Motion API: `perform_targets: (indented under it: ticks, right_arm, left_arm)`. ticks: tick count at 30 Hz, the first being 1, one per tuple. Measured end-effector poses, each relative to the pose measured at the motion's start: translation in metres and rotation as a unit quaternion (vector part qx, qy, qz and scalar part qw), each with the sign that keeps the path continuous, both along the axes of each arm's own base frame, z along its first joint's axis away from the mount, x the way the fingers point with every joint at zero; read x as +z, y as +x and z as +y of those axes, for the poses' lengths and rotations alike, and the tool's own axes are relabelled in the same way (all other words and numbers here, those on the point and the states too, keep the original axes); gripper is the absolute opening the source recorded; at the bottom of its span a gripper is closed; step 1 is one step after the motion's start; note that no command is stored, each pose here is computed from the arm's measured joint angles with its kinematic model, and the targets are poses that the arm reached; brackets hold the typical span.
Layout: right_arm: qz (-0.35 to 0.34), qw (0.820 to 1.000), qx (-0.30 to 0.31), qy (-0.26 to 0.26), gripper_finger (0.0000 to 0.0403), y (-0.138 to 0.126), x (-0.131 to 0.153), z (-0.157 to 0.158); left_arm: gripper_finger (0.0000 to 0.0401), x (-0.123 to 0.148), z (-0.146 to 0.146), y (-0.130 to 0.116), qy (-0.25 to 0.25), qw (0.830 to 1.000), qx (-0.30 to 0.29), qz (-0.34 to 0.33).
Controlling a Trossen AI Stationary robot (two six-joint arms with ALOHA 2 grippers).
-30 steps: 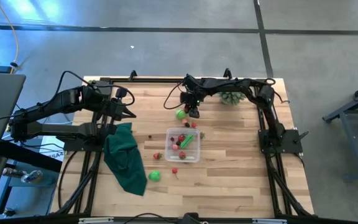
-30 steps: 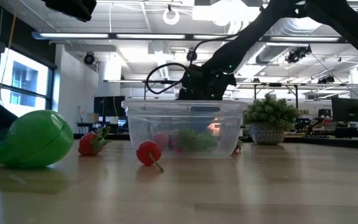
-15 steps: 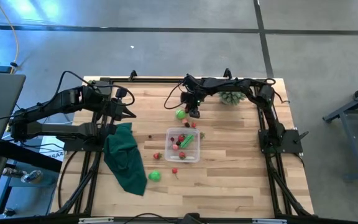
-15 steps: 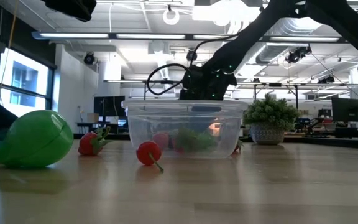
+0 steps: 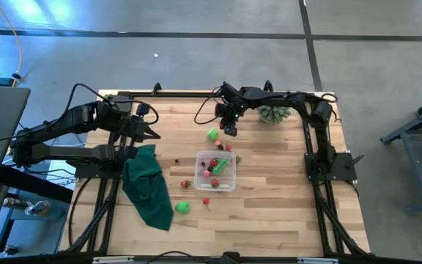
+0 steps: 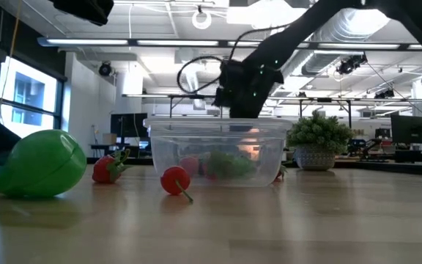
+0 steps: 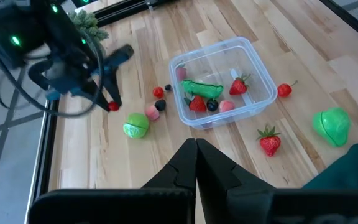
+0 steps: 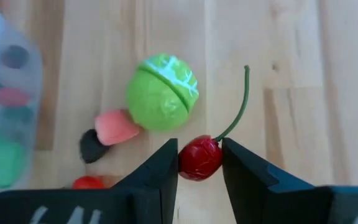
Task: Pick and placing Produce into tupperware
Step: Put the red cherry into the transparent bin
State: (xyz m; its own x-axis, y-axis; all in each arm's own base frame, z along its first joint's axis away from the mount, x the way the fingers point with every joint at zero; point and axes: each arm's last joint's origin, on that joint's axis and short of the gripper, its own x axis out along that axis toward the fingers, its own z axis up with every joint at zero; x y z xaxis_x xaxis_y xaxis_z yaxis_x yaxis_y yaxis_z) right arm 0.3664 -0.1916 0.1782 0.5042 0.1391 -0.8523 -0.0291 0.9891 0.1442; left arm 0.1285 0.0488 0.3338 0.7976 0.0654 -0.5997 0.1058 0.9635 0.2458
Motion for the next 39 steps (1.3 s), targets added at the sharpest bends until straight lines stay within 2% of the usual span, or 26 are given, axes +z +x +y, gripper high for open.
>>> perform_targets:
  ticks: [5, 9, 15, 19, 23, 30, 39]
  right_arm:
    - [-0.036, 0.999, -0.024, -0.008, 0.0100, -0.008, 0.036, 0.004]
    - [-0.082, 0.996, -0.034, 0.010, 0.0100, -0.014, 0.068, 0.014]
    - [-0.154, 0.987, -0.023, 0.030, 0.0100, -0.017, 0.113, 0.044]
    - [-0.160, 0.986, -0.021, 0.035, 0.0100, -0.013, 0.123, 0.068]
    - [-0.131, 0.991, -0.013, 0.032, 0.0100, -0.002, 0.115, 0.094]
    - [-0.058, 0.998, 0.015, 0.032, 0.0100, 0.025, 0.071, 0.136]
    - [0.001, 0.999, 0.020, 0.050, 0.0100, 0.049, 0.016, 0.163]
  left_arm:
    - [0.0001, 0.000, 0.000, 0.000, 0.000, 1.000, 0.000, 0.000]
    - [0.0001, 0.000, 0.000, 0.000, 0.000, 1.000, 0.000, 0.000]
    - [0.0001, 0.000, 0.000, 0.000, 0.000, 1.000, 0.000, 0.000]
    - [0.0001, 0.000, 0.000, 0.000, 0.000, 1.000, 0.000, 0.000]
    - [0.0001, 0.000, 0.000, 0.000, 0.000, 1.000, 0.000, 0.000]
    - [0.0001, 0.000, 0.000, 0.000, 0.000, 1.000, 0.000, 0.000]
    - [0.0001, 0.000, 0.000, 0.000, 0.000, 1.000, 0.000, 0.000]
